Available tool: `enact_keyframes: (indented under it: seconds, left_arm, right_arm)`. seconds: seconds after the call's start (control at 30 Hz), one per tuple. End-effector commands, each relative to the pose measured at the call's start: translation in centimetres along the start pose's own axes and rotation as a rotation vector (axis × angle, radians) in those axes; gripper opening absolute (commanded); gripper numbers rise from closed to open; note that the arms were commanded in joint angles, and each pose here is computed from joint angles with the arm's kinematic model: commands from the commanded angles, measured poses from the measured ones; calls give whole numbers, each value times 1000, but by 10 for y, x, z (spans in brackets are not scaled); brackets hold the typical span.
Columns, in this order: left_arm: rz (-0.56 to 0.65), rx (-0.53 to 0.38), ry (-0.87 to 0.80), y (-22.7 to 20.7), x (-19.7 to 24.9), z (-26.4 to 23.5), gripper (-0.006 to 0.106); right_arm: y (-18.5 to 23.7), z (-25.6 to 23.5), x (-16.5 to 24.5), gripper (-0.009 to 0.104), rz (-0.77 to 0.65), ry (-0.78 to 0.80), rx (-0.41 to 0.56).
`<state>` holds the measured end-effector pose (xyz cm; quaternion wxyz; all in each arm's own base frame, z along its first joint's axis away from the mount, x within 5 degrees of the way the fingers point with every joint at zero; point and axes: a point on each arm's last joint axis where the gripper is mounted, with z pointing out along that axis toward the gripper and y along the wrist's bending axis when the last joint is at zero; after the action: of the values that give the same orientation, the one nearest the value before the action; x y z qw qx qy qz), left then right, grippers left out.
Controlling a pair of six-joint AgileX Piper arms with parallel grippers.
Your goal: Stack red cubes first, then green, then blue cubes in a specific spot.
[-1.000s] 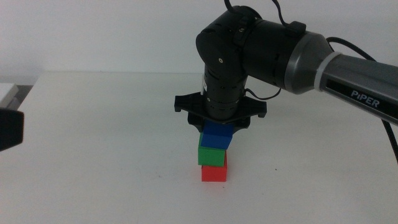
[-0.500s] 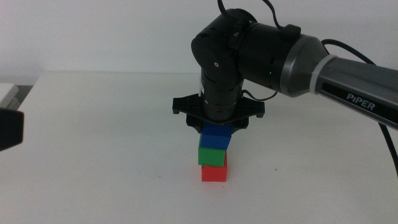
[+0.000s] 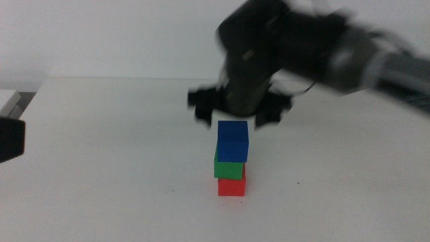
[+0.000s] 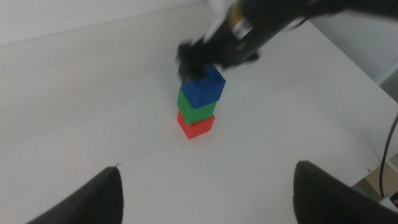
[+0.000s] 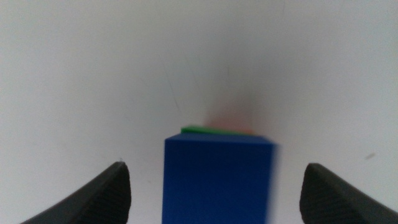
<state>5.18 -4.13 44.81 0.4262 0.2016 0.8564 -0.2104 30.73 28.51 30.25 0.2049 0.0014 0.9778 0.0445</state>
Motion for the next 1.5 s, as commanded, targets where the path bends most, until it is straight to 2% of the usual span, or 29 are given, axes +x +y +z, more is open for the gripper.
enact_keyframes:
  seconds: [0.0, 0.13, 0.3, 0.43, 0.6, 0.67, 0.77, 1.13, 1.2, 1.3, 1.47]
  left_arm:
    - [1, 1, -10, 0, -1, 0, 94]
    - [1, 1, -10, 0, -1, 0, 94]
    - [1, 1, -10, 0, -1, 0, 94]
    - [1, 1, -10, 0, -1, 0, 94]
    - [1, 1, -10, 0, -1, 0, 94]
    - [1, 1, -10, 0, -1, 0, 94]
    - [1, 1, -10, 0, -1, 0, 94]
    - [0, 2, -10, 0, 0, 0, 94]
    - [17, -83, 0, 8, 3, 8, 94]
    - [-14, -97, -103, 10, 2, 31, 94]
    - [-139, -131, -291, 31, 13, 78, 94]
  right_arm:
    - [-21, -52, -7, 89, -13, -128, -17]
    - [-76, -97, -3, 89, 38, -215, 13]
    - [-153, -134, 28, 89, 57, -321, 3]
    - [-219, -141, 66, 89, 26, -465, 3]
    - [-266, -131, 120, 89, -42, -675, 22]
    - [-273, -125, 133, 89, -35, -726, 27]
    - [-280, -118, 142, 89, -38, -718, 68]
    - [-279, -118, 142, 89, 7, -725, 37]
    - [-279, -118, 142, 89, 7, -725, 37]
    - [-279, -118, 142, 89, 7, -725, 37]
    - [-279, -118, 142, 89, 7, -725, 37]
